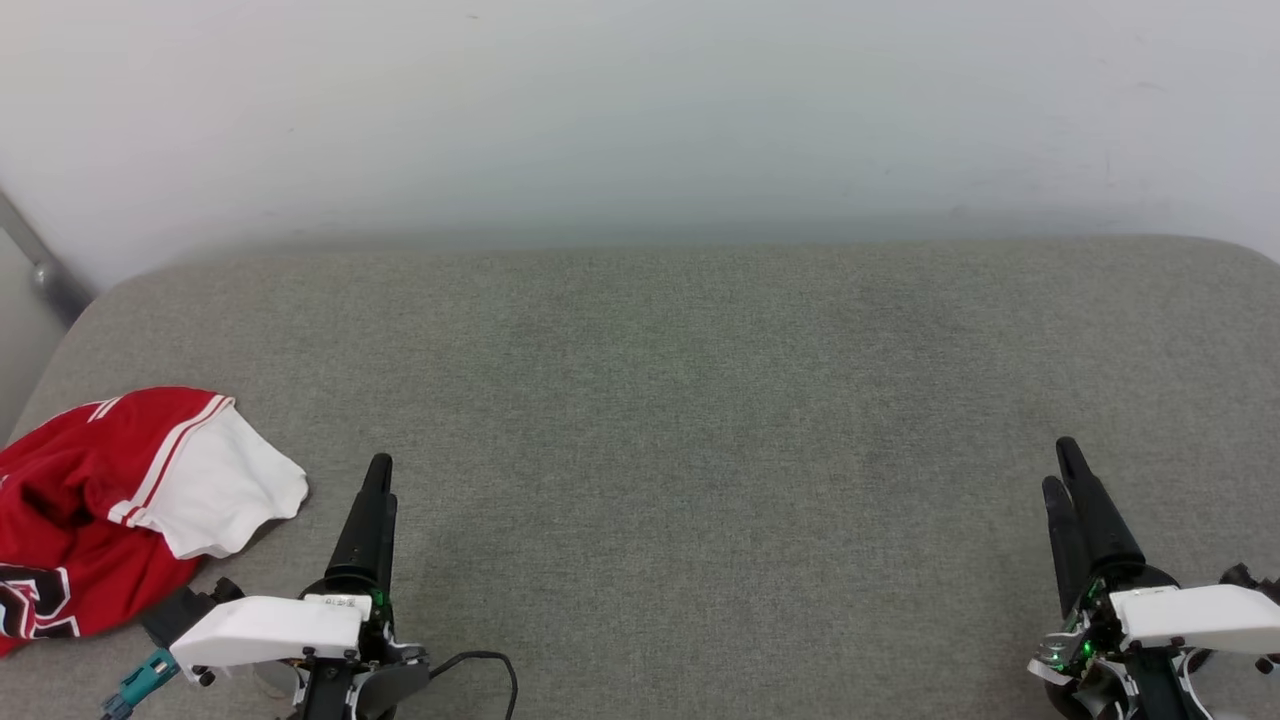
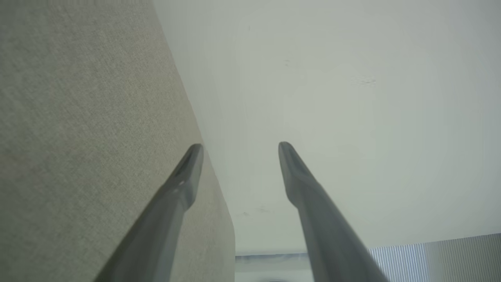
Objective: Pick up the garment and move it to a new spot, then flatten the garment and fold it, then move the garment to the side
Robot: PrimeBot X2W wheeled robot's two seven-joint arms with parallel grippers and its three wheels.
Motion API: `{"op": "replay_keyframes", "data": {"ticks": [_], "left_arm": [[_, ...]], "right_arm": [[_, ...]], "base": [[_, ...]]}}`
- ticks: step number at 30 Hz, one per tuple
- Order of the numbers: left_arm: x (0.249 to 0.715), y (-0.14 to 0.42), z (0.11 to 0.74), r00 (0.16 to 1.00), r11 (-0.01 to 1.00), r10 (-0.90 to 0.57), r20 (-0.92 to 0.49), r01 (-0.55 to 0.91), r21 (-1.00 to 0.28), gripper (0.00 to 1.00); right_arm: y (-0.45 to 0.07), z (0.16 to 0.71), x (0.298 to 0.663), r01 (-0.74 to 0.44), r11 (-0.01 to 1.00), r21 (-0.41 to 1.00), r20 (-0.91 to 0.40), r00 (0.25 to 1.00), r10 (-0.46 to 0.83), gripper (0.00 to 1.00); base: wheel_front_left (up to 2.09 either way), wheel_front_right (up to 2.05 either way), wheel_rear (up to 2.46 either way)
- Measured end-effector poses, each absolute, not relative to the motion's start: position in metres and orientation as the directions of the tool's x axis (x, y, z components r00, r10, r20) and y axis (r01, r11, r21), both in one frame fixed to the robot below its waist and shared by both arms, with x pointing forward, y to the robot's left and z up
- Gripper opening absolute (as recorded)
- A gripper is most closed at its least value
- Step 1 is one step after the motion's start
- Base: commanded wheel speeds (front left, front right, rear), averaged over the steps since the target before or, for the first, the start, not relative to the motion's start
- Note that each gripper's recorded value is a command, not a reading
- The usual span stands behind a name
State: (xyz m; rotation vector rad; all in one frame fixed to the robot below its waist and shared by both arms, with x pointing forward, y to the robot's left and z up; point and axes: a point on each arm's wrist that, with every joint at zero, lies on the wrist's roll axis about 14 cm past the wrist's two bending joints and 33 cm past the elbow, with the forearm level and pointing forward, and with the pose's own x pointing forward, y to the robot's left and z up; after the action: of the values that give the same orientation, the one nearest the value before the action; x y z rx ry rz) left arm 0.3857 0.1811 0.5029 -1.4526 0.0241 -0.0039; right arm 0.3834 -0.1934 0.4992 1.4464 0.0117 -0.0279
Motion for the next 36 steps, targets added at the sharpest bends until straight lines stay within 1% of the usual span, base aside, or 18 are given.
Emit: {"op": "replay_keyframes", "data": {"ticks": [10,18,22,31,36], "left_arm": [[0.386,0.176,0.511,1.0,0.314,-0.022,0.012,0.018,-0.949,1.0],[0.386,0.177,0.515,0.999,0.484,-0.019,0.028,0.034,-0.875,1.0],[0.386,0.177,0.518,0.999,0.552,-0.017,0.04,0.043,-0.833,1.0],[0.385,0.17,0.52,0.998,0.706,-0.046,0.053,0.07,-0.705,1.0],[0.385,0.17,0.518,0.997,0.777,-0.052,0.05,0.072,-0.625,1.0]], "right_arm": [[-0.189,0.504,0.385,0.009,0.347,0.938,-0.008,1.0,-0.003,1.0],[-0.183,0.507,0.386,-0.01,0.512,0.859,0.003,1.0,0.014,1.0],[-0.18,0.508,0.386,-0.021,0.587,0.809,0.008,1.0,0.024,1.0],[-0.173,0.512,0.387,-0.054,0.724,0.688,0.017,0.998,0.059,1.0],[-0.168,0.517,0.387,-0.079,0.782,0.619,0.025,0.996,0.081,1.0]], "base": [[0.0,0.0,0.0],[0.0,0.0,0.0],[0.0,0.0,0.0],[0.0,0.0,0.0],[0.0,0.0,0.0]]}}
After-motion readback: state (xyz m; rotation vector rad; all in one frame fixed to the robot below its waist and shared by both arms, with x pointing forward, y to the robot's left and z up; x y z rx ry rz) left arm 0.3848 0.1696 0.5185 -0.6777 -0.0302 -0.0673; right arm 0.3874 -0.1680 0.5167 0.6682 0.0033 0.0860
